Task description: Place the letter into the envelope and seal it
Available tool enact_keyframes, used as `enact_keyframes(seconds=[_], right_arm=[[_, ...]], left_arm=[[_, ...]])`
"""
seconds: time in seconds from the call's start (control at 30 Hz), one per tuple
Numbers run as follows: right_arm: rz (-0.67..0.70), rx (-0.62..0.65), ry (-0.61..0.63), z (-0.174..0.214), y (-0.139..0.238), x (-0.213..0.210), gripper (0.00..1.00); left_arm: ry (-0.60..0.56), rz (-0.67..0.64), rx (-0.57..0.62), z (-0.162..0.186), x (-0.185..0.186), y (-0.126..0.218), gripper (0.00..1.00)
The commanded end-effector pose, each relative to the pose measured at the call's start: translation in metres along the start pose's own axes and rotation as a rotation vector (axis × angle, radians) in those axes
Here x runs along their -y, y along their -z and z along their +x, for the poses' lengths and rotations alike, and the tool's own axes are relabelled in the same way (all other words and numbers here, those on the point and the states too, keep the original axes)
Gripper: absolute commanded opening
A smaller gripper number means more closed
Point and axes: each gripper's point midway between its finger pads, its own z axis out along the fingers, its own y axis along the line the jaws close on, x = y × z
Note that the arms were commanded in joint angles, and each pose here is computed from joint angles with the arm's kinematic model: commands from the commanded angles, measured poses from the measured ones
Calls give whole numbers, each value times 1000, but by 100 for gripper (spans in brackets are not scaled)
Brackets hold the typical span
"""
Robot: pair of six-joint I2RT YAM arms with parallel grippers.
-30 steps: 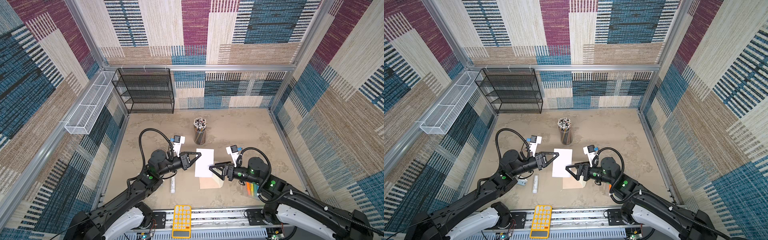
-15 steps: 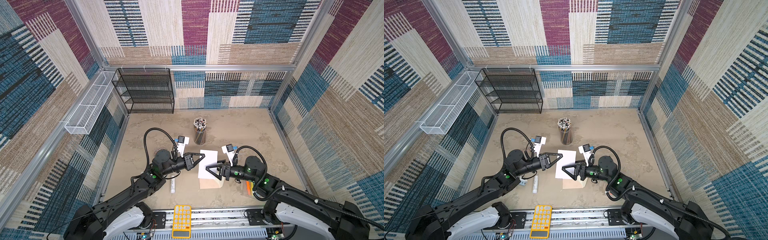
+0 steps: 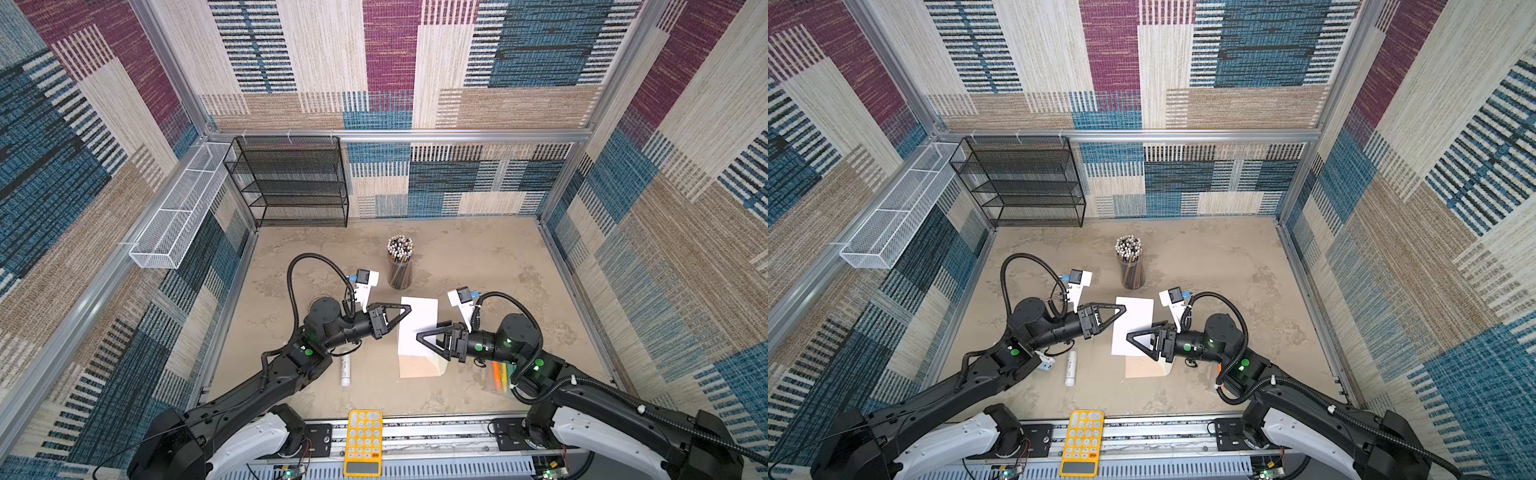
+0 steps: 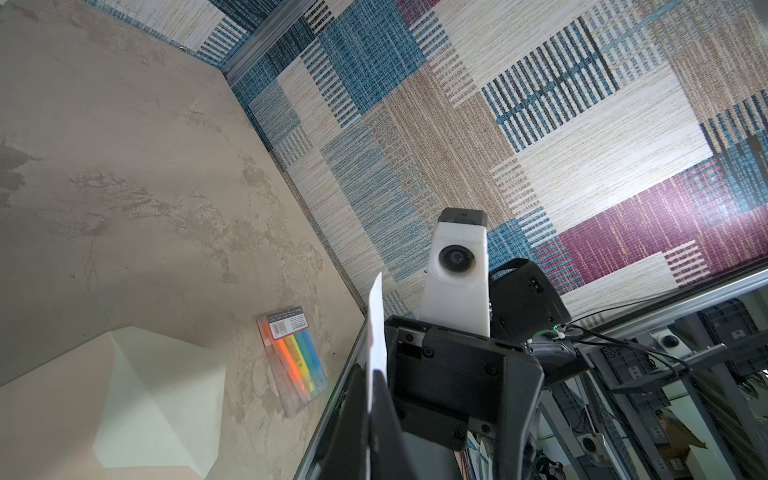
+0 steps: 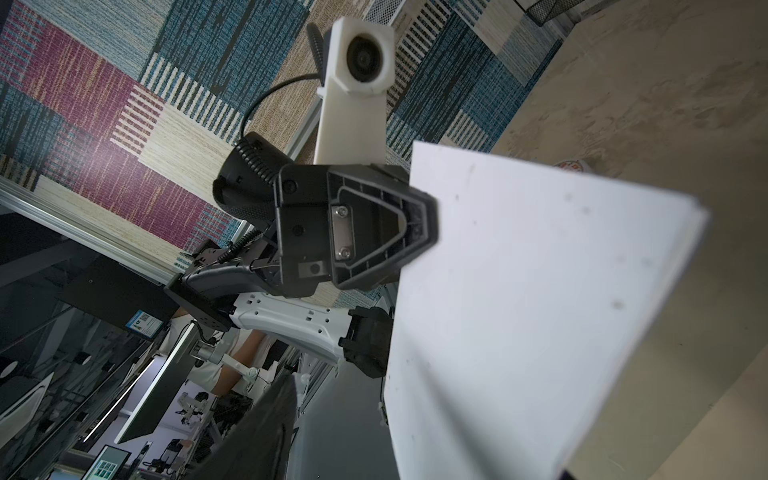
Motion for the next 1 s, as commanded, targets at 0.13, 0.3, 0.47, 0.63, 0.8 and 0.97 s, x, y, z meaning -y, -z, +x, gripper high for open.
enact_keyframes(seconds=[0.13, 0.3, 0.47, 0.63, 0.8, 0.97], right_arm=[[-25, 0, -25, -2, -5, -2, 49], [-7, -7, -27, -1, -8, 3, 33], [-6, -5, -24, -1, -8, 4, 14], [-7, 3, -14, -2, -5, 2, 0], [59, 23, -1, -5, 0, 8, 0], [248, 67, 19, -8, 15, 38, 0]], left_arm=[[-24, 34, 22, -5, 7, -1, 0], [-25, 24, 16, -3, 5, 0, 0], [-23, 16, 9, -1, 4, 0, 0], [-24, 0, 0, 1, 3, 1, 0], [-39, -53, -3, 1, 2, 7, 38], [-55, -170, 32, -3, -5, 25, 54]])
